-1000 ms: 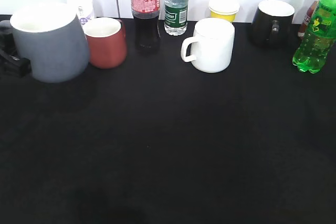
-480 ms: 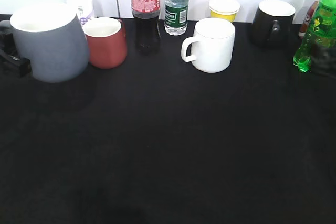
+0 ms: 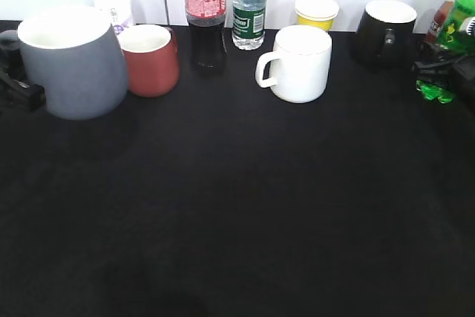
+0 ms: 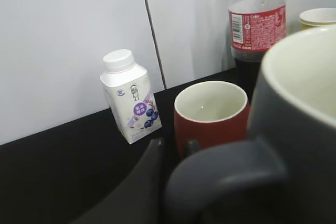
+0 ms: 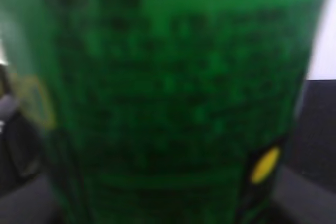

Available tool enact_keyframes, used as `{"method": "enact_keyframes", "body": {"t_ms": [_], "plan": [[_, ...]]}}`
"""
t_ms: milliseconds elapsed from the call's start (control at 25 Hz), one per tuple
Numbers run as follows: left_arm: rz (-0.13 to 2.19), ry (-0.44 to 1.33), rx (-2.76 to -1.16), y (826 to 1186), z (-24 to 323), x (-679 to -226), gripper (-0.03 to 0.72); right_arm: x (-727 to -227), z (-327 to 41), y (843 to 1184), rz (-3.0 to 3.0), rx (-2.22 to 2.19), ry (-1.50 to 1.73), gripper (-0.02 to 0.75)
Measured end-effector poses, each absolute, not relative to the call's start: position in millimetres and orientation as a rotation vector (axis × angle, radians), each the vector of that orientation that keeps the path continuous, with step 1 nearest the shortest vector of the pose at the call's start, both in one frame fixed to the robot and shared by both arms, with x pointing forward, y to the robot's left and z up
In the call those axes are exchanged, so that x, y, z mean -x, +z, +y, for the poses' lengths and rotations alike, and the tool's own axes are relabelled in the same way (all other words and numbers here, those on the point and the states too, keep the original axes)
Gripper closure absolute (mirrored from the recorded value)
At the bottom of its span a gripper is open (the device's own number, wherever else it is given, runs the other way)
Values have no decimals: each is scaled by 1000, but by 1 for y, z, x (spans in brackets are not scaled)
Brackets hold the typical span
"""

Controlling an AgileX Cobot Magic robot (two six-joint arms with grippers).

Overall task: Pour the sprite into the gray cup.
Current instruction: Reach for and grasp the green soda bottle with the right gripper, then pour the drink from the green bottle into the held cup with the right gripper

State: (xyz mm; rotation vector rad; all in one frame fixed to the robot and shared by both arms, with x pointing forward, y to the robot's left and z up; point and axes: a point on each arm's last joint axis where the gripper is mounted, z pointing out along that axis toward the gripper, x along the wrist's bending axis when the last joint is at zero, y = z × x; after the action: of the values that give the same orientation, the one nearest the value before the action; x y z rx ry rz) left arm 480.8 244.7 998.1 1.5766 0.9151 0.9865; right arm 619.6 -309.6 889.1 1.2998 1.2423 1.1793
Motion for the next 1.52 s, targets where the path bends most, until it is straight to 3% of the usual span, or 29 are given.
{"method": "enact_keyframes", "body": {"t_ms": [160, 320, 440, 600, 680, 920, 1520], "plan": [[870, 976, -1610, 997, 242, -479, 617, -591, -302, 900, 1329, -1235, 1191, 312], [830, 904, -1622, 997, 235, -477, 617, -553, -279, 949, 1413, -1051, 1285, 312], [753, 823, -1636, 992, 213, -473, 617, -534, -223, 974, 1558, -911, 1386, 312], [674, 712, -1695, 981, 185, -465, 617, -512, -155, 976, 1807, -658, 1390, 314], [640, 687, -1677, 979, 178, -464, 617, -510, -138, 980, 1867, -468, 1297, 314], [547, 668, -1704, 978, 173, -461, 617, -513, -135, 984, 1819, -13, 962, 315], [447, 648, -1741, 977, 169, -456, 617, -515, -136, 997, 1575, 342, 665, 315]]}}
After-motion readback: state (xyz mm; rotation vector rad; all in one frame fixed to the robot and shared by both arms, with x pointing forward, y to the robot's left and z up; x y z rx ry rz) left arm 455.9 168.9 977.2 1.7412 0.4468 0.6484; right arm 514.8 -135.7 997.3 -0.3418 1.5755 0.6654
